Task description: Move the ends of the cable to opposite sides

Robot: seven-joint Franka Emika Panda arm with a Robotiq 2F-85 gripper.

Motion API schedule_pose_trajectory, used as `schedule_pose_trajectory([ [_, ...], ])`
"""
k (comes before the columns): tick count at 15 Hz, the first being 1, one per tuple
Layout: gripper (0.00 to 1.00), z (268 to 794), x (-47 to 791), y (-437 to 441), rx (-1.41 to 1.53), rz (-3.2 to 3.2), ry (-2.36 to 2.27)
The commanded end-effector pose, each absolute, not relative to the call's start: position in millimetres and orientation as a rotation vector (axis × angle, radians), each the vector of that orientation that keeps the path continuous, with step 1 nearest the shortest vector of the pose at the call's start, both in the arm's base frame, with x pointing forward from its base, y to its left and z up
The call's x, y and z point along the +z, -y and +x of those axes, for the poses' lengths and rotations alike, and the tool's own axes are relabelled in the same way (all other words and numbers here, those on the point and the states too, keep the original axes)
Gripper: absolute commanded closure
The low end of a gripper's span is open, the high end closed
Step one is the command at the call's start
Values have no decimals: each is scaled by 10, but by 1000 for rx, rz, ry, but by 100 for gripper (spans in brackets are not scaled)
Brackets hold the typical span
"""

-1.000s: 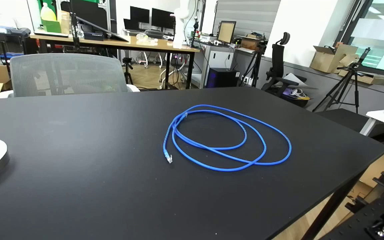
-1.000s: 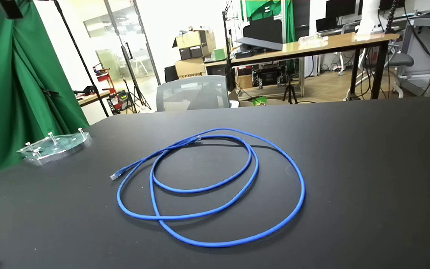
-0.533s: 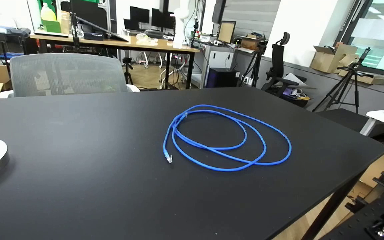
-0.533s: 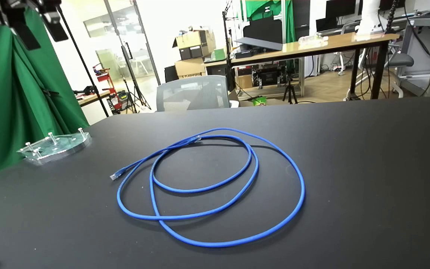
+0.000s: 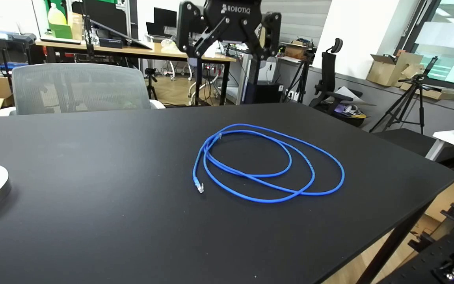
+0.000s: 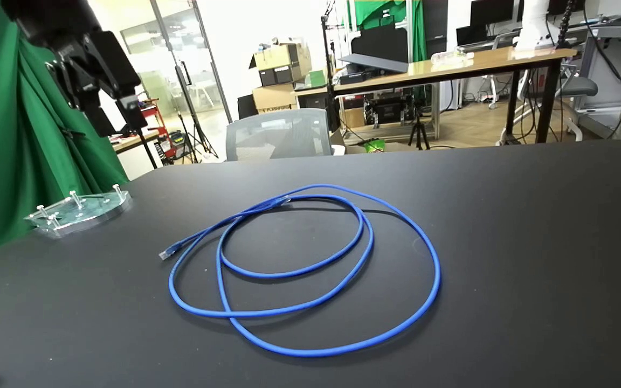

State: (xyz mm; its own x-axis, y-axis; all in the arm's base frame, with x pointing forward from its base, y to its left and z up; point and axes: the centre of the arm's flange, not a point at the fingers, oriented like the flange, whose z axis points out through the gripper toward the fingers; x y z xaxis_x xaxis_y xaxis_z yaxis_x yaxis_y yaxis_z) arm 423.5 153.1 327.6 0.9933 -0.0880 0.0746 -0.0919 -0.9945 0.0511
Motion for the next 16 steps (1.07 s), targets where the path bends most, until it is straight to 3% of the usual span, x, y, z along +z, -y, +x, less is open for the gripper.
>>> schedule_pose_trajectory([
  [1,0,4408,2870,-1571,152,3099,252],
  [4,0,4478,2622,-1588,230,3126,300],
  [16,0,4477,2275,-1805,82,3126,177],
])
